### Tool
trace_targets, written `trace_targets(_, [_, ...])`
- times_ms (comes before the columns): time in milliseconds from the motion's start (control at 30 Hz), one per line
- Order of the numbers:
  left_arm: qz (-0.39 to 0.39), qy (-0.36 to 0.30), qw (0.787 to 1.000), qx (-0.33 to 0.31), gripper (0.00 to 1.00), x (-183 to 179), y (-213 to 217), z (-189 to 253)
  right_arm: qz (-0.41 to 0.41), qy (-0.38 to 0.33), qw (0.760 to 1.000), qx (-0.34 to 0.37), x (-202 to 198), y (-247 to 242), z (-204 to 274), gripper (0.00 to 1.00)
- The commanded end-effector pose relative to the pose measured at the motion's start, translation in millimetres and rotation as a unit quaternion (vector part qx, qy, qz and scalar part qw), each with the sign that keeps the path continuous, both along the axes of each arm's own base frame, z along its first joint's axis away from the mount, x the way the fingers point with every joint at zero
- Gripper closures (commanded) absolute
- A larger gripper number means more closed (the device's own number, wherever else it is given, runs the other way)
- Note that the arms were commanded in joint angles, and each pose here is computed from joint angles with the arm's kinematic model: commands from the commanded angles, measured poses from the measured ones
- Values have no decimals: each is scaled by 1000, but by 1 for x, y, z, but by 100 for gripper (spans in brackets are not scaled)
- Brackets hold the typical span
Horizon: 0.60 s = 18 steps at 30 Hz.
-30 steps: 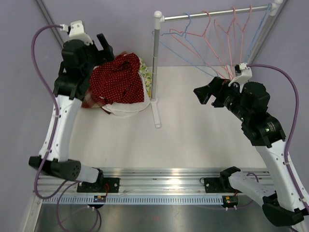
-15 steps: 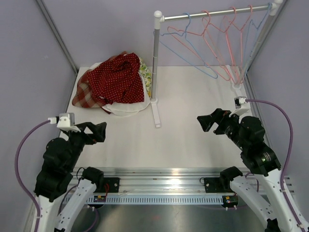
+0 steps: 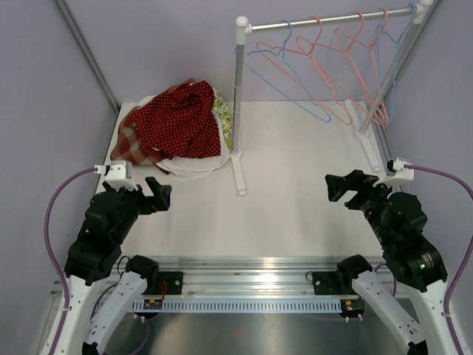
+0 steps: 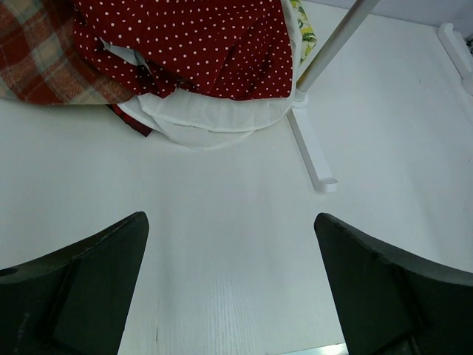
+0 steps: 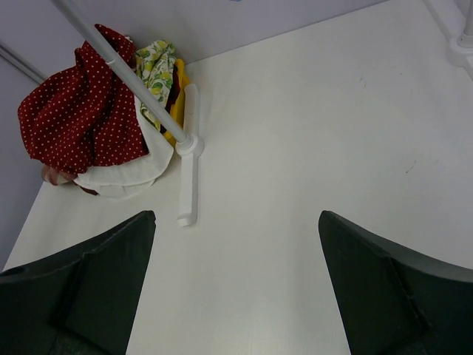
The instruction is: Remove the skirt from the hanger
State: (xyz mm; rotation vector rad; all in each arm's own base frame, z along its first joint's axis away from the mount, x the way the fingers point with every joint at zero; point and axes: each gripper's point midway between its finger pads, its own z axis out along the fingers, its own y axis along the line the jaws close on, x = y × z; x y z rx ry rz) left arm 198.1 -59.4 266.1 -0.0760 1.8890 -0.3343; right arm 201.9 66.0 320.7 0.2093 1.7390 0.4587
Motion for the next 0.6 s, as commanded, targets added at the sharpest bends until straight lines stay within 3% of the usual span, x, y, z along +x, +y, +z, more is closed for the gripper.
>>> trace_targets(0, [-12,-19,1000,-7,1,-2,-3,8,-21,2,999,-25,-7,-14,-5,1])
trace_targets(567, [3,7,1000,0,1,6,-1,-3,9,-17,1000,-11,-12,-4,0,1])
